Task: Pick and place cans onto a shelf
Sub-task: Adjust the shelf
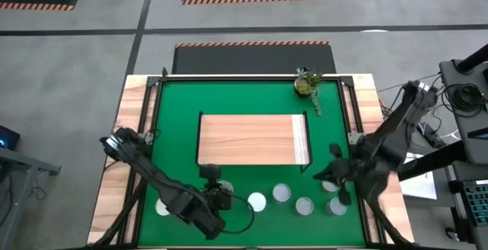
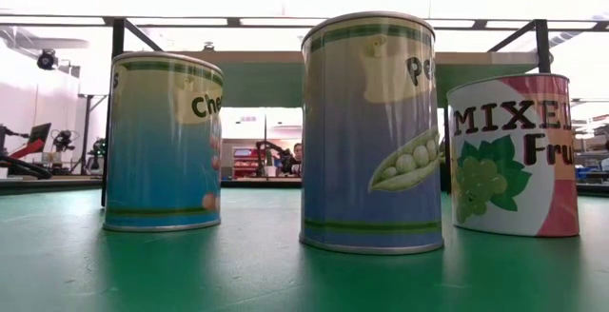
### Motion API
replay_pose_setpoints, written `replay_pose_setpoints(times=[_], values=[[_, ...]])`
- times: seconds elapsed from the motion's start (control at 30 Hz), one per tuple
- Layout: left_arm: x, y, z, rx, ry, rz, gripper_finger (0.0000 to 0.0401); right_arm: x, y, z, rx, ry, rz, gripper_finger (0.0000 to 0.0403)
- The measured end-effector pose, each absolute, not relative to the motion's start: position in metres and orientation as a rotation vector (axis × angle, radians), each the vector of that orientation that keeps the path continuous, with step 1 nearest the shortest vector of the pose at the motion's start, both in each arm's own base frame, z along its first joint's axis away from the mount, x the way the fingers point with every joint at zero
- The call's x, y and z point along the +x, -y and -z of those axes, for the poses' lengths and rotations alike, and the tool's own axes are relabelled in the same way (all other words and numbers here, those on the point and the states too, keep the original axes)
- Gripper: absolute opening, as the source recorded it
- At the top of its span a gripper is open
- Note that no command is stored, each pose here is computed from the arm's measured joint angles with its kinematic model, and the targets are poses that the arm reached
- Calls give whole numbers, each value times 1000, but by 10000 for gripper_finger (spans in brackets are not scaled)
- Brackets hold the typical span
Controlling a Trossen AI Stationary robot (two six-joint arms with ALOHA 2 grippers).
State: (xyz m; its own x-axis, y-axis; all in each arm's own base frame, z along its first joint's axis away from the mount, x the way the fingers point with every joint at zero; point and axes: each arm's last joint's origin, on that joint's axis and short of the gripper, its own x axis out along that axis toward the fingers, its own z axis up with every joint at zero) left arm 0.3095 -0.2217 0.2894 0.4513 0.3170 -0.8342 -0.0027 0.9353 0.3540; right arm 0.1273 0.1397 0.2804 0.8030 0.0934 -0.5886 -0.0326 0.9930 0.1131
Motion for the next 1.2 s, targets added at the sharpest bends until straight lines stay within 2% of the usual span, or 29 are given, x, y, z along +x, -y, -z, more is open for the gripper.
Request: replay_pose_setpoints(times=[0.27,0.73,1.2], values=[[321,198,-270,385,-1193,-285,0,133,-152,-254,75,-790,76,9],[338,157,-262,383,-1260,-381,0,139,-146,-250,-66,-647,233,9],[340,140,-253,452,-1303,-430,0,156,-125,-249,-170,-673,344,9]])
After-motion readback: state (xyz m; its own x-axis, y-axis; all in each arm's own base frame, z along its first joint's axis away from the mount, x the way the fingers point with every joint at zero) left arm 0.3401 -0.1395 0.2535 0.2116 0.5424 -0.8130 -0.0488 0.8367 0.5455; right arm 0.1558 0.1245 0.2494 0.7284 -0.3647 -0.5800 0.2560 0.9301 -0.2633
